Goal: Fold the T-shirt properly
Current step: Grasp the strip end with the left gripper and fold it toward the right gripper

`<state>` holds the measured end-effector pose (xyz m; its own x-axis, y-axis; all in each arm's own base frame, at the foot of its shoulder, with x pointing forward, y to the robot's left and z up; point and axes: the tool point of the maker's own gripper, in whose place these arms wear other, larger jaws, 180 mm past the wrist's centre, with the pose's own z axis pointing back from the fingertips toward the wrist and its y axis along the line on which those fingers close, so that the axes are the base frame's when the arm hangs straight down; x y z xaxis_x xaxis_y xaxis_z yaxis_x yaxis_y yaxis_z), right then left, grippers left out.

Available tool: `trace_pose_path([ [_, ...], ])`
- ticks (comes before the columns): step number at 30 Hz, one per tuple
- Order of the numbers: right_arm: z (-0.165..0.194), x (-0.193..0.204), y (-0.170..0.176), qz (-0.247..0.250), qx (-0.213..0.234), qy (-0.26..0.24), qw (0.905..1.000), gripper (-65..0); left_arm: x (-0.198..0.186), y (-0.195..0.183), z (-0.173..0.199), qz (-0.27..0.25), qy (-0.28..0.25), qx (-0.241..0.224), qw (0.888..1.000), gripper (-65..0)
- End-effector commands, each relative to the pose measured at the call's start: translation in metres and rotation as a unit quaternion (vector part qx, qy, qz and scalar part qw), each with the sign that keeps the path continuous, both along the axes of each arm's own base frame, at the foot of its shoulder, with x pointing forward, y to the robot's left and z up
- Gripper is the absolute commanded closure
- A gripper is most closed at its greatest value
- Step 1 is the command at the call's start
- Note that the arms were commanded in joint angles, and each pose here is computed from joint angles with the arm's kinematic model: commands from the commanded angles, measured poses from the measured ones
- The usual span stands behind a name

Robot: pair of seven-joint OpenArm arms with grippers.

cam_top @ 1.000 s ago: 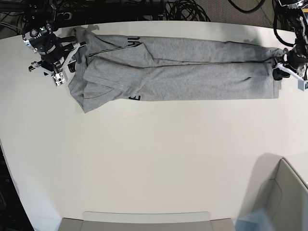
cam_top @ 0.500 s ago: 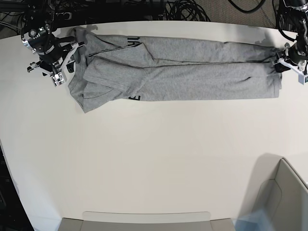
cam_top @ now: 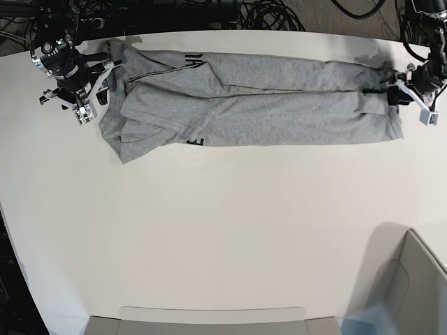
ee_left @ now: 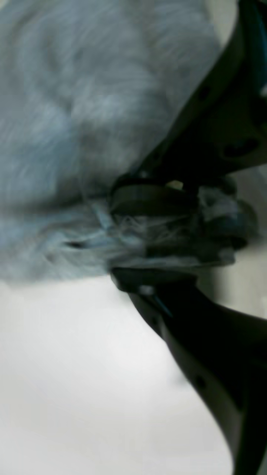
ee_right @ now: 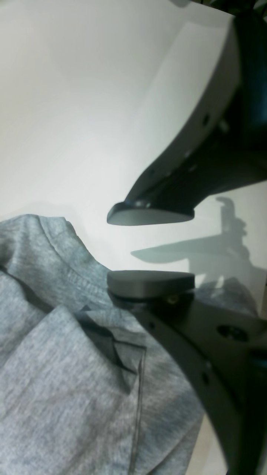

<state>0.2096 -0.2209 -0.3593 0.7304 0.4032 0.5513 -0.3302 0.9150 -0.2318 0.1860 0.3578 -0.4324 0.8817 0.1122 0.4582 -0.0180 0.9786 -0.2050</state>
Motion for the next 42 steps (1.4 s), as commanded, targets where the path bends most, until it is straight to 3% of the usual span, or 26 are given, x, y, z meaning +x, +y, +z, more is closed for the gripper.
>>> trace_pose_path([
  [1, 0.009, 0.006, -0.001, 0.005, -0.002, -0.018, 0.9998, -20.1, -0.009, 0.002, -0.004, -0.007, 0.026, 0.008, 1.0, -20.9],
  [5, 0.01, 0.006, -0.002, 0.005, -0.004, -0.019, 0.9998, -20.1, -0.003, 0.011, -0.01, 0.02, 0.027, -0.002, 0.999, -1.5],
  [6, 0.01, 0.006, -0.002, 0.005, -0.004, -0.019, 0.9998, -20.1, -0.003, 0.014, -0.014, 0.029, 0.03, -0.006, 0.999, 0.0],
  [10, 0.01, 0.006, -0.001, 0.006, -0.004, -0.02, 0.9998, -20.1, -0.001, 0.03, -0.019, 0.072, 0.024, -0.017, 0.997, 0.0],
  [20, 0.011, 0.006, -0.001, 0.006, -0.004, -0.02, 0.9998, -20.1, 0.009, 0.083, 0.025, 0.16, -0.057, -0.001, 0.985, 0.0],
  [24, 0.01, 0.006, 0.0, 0.005, -0.002, -0.02, 0.9998, -20.1, 0.027, 0.081, 0.053, 0.132, -0.088, 0.023, 0.987, 0.0],
  [34, 0.012, 0.006, 0.001, 0.004, -0.001, -0.021, 0.9998, -20.1, 0.032, 0.048, 0.086, 0.063, -0.097, 0.058, 0.992, 0.0],
  [42, 0.012, 0.008, 0.003, 0.007, 0.001, -0.024, 0.9997, -20.1, 0.032, -0.014, 0.134, 0.003, -0.139, 0.099, 0.985, 0.0],
])
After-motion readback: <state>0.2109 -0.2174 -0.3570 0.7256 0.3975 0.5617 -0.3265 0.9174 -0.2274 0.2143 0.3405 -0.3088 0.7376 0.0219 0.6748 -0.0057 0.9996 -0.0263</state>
